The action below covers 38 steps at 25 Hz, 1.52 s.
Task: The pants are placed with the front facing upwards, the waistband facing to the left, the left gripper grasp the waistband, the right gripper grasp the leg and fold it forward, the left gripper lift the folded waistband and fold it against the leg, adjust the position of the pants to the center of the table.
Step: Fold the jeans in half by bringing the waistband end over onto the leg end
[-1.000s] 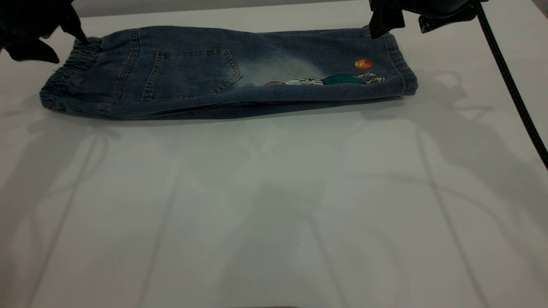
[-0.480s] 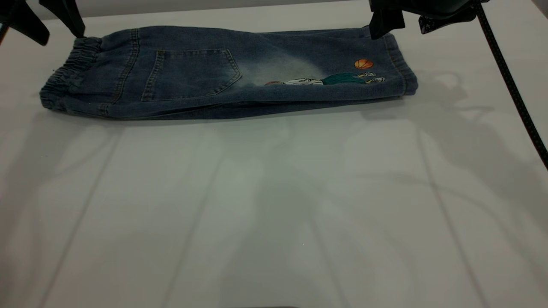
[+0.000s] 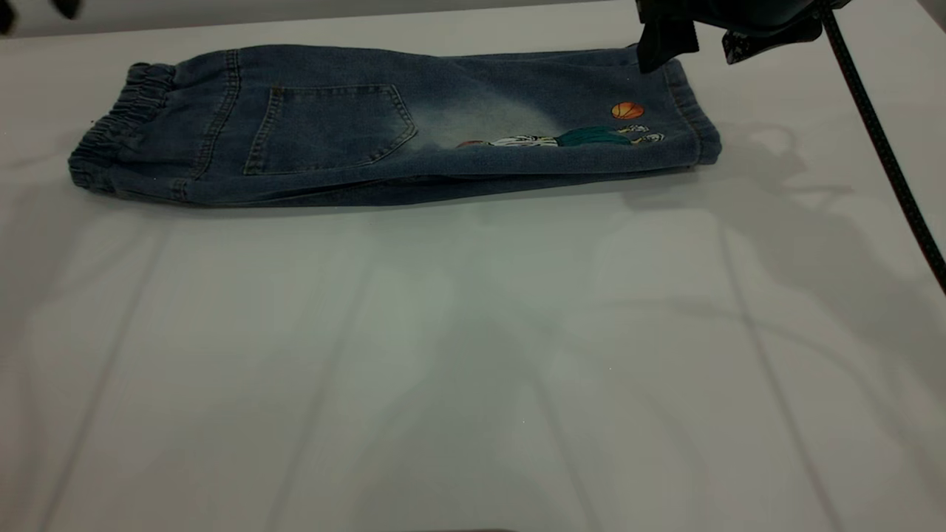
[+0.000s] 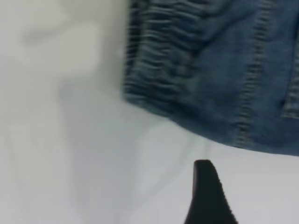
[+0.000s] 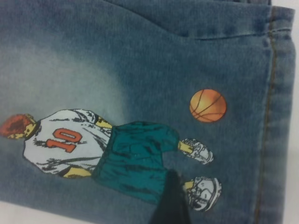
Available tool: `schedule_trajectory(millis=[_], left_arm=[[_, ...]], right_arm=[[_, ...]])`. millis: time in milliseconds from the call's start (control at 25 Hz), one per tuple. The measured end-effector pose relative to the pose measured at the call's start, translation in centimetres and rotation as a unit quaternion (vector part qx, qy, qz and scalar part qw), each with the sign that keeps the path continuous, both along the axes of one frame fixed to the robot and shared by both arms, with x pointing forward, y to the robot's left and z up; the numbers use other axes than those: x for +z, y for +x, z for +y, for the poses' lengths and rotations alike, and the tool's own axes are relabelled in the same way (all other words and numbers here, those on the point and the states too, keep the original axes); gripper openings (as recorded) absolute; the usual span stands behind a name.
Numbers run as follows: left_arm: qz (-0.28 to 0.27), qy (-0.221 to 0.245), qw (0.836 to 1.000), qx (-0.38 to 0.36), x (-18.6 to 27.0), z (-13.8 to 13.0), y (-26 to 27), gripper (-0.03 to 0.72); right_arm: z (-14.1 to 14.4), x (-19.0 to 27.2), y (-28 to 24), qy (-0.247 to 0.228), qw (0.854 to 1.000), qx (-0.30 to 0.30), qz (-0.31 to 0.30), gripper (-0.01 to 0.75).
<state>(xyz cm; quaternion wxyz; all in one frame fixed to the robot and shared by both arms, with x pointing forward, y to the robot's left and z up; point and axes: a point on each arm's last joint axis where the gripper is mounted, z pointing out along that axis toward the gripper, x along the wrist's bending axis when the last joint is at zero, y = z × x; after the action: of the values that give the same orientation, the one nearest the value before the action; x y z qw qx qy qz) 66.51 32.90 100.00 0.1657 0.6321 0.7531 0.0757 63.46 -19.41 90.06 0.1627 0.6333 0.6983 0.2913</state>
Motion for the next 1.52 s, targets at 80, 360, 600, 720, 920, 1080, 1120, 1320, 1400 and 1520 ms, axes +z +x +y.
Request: schedule_trajectory(millis=[80, 360, 600, 720, 920, 1080, 1120, 1320, 1400, 1520], left_arm=[[-0.001, 0.003, 1.0, 0.014, -0.1, 1.6, 0.0, 0.408], [0.014, 0.014, 1.0, 0.009, -4.8, 3.9, 1.3, 0.408], [-0.03, 0.007, 0.999, 0.015, -8.7, 4.0, 3.2, 0.408], [-0.042, -0.01, 0.999, 0.018, -10.2, 3.7, 3.8, 0.408], [-0.052, -0.035, 0.998, -0.004, -12.4, 3.1, 4.4, 0.408], [-0.057, -0.027, 0.998, -0.032, -13.6, 3.0, 4.5, 0.408], [-0.057, -0.024, 0.997, -0.037, -13.7, 3.0, 4.5, 0.408], [-0.057, -0.015, 0.997, -0.05, -13.7, 3.0, 4.5, 0.408], [-0.051, -0.002, 0.997, -0.062, -13.8, 3.1, 4.4, 0.408], [-0.045, 0.01, 0.996, -0.074, -14.0, 3.2, 4.3, 0.408]], right_arm=[[0.0, -0.1, -0.1, 0.001, 1.0, 0.002, 0.006, 0.549], [0.1, -0.1, -0.2, 0.016, 1.0, -0.01, 0.019, 0.549], [0.3, -0.3, -0.6, 0.024, 0.999, -0.008, 0.042, 0.549], [0.3, -0.4, -0.6, 0.025, 0.999, -0.008, 0.045, 0.549], [0.3, -0.4, -0.6, 0.025, 0.999, -0.007, 0.046, 0.549], [0.3, -0.4, -0.6, 0.026, 0.999, -0.008, 0.046, 0.549], [0.3, -0.4, -0.6, 0.026, 0.999, -0.008, 0.047, 0.549], [0.3, -0.4, -0.6, 0.029, 0.998, -0.01, 0.047, 0.549], [0.3, -0.4, -0.6, 0.028, 0.998, -0.01, 0.047, 0.549], [0.3, -0.4, -0.7, 0.029, 0.998, -0.01, 0.049, 0.549]])
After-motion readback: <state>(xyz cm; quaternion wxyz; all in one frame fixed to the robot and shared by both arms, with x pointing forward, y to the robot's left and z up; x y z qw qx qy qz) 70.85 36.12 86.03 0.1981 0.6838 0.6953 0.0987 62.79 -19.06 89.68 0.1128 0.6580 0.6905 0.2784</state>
